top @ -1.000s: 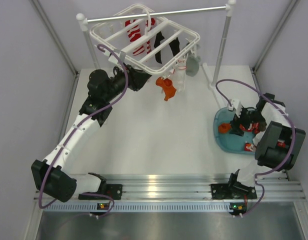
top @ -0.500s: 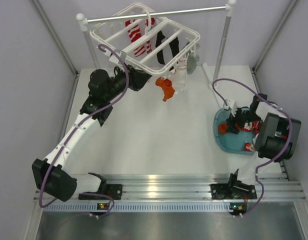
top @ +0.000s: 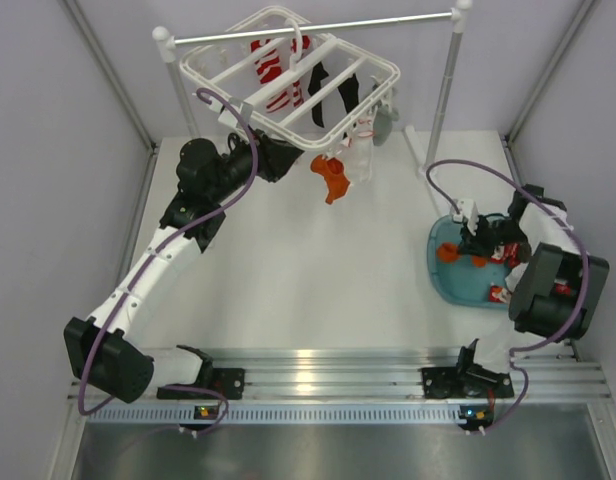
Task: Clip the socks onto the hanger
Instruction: Pick up the sock from the bin, then clamp the sock onto the hanger.
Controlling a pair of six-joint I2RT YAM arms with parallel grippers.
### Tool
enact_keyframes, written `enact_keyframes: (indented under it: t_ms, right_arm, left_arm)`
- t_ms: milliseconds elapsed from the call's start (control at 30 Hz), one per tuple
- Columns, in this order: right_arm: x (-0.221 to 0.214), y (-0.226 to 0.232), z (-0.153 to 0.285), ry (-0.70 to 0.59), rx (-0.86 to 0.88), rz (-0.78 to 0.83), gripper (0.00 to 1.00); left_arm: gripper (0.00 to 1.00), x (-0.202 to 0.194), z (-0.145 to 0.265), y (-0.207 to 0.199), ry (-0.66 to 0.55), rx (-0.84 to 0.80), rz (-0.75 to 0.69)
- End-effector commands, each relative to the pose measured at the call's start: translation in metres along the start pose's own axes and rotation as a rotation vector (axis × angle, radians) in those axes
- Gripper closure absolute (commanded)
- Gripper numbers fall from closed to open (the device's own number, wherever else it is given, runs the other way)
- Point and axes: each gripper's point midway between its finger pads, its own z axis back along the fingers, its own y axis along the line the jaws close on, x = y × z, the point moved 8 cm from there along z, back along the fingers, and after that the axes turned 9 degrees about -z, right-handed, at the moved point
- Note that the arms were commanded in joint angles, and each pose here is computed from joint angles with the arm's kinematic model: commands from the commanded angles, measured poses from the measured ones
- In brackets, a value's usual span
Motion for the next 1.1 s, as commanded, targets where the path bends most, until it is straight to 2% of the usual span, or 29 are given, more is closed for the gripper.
enact_keyframes:
  t_ms: [0, 233, 367, 433, 467, 500, 567, 600, 667, 800, 1067]
  right_arm:
    - [0.056, 0.018, 0.049, -0.161, -0.079, 0.157, 1.0]
    - [0.131, 0.056, 0.077, -0.414, -0.174, 0.376, 1.0]
    - [0.179, 0.091, 0.07, -0.541, -0.17, 0.505, 1.0]
    - [0.195, 0.101, 0.068, -0.588, -0.163, 0.476, 1.0]
    - [0.218, 0.115, 0.063, -0.642, -0.134, 0.555, 1.0]
    - [0.225, 0.121, 0.06, -0.654, -0.12, 0.513, 1.0]
    - [0.251, 0.137, 0.052, -0.71, -0.084, 0.568, 1.0]
    - [0.257, 0.142, 0.048, -0.72, -0.074, 0.525, 1.0]
    - [0.281, 0.157, 0.04, -0.768, -0.029, 0.553, 1.0]
    - [0.313, 0.172, 0.026, -0.838, 0.007, 0.488, 1.0]
    - [0.352, 0.188, 0.001, -0.954, 0.105, 0.414, 1.0]
  left_arm:
    - [1.0, 0.013, 0.003, -0.002, -0.05, -0.008, -0.029]
    - [1.0, 0.013, 0.002, -0.002, -0.054, -0.014, -0.021]
    - [1.0, 0.013, 0.0, -0.002, -0.054, -0.014, -0.014]
    - [1.0, 0.012, 0.0, -0.002, -0.052, -0.017, -0.008]
    - [1.0, 0.013, -0.001, -0.003, -0.054, -0.024, -0.004]
    - [1.0, 0.012, -0.001, -0.003, -0.054, -0.027, 0.001]
    - [1.0, 0.011, -0.003, -0.003, -0.052, -0.03, 0.012]
    - [1.0, 0.012, -0.003, -0.004, -0.053, -0.035, 0.014]
    - [1.0, 0.011, -0.003, -0.004, -0.05, -0.037, 0.021]
    - [1.0, 0.011, -0.003, -0.004, -0.049, -0.04, 0.026]
    - [1.0, 0.009, -0.003, -0.005, -0.039, -0.05, 0.03]
